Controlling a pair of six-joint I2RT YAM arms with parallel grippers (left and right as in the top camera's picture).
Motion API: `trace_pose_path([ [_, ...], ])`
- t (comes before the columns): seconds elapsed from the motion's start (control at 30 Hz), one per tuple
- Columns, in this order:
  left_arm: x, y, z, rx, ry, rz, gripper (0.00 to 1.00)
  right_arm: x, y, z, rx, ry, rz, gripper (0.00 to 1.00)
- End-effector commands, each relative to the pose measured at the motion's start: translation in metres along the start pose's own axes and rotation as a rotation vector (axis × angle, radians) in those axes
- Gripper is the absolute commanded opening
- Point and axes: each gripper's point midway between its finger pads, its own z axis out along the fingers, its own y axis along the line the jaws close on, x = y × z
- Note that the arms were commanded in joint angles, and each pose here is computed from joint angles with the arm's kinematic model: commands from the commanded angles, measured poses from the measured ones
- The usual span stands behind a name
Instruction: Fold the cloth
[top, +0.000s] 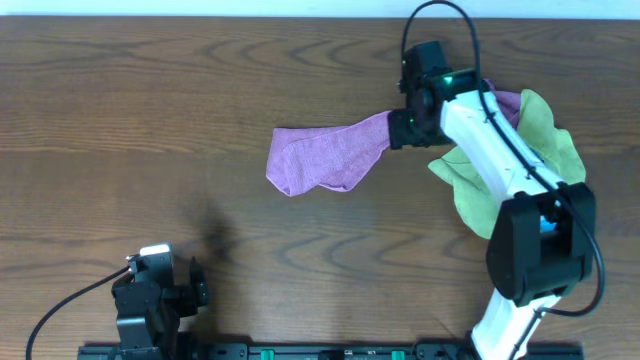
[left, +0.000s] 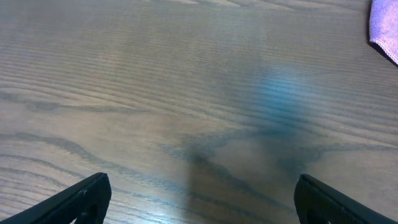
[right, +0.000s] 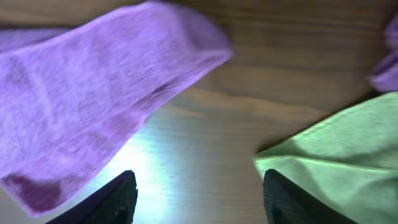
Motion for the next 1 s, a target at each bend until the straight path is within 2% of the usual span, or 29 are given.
trace_pose_path([
  [0.0,0.011,-0.001,0.003,0.003,0.037,0.015,0.95,-0.006,0.008,-0.013,-0.053,-0.032,-0.057,0.65],
  [0.13,0.011,-0.001,0.003,0.003,0.037,0.015,0.95,0.022,0.067,-0.025,-0.352,0.019,-0.391,0.64],
  [0.2,0.011,-0.001,0.003,0.003,0.037,0.015,0.95,0.033,0.085,-0.027,-0.437,0.024,-0.499,0.64],
  [0.4,0.011,-0.001,0.003,0.003,0.037,0.015,0.95,0.059,0.119,-0.027,-0.508,0.034,-0.710,0.65],
  [0.6,0.011,-0.001,0.003,0.003,0.037,0.015,0.95,0.079,0.142,-0.015,-0.499,0.053,-0.822,0.64],
  [0.97,0.011,-0.001,0.003,0.003,0.037,0.015,0.95,0.096,0.138,0.016,-0.457,0.081,-0.840,0.62],
])
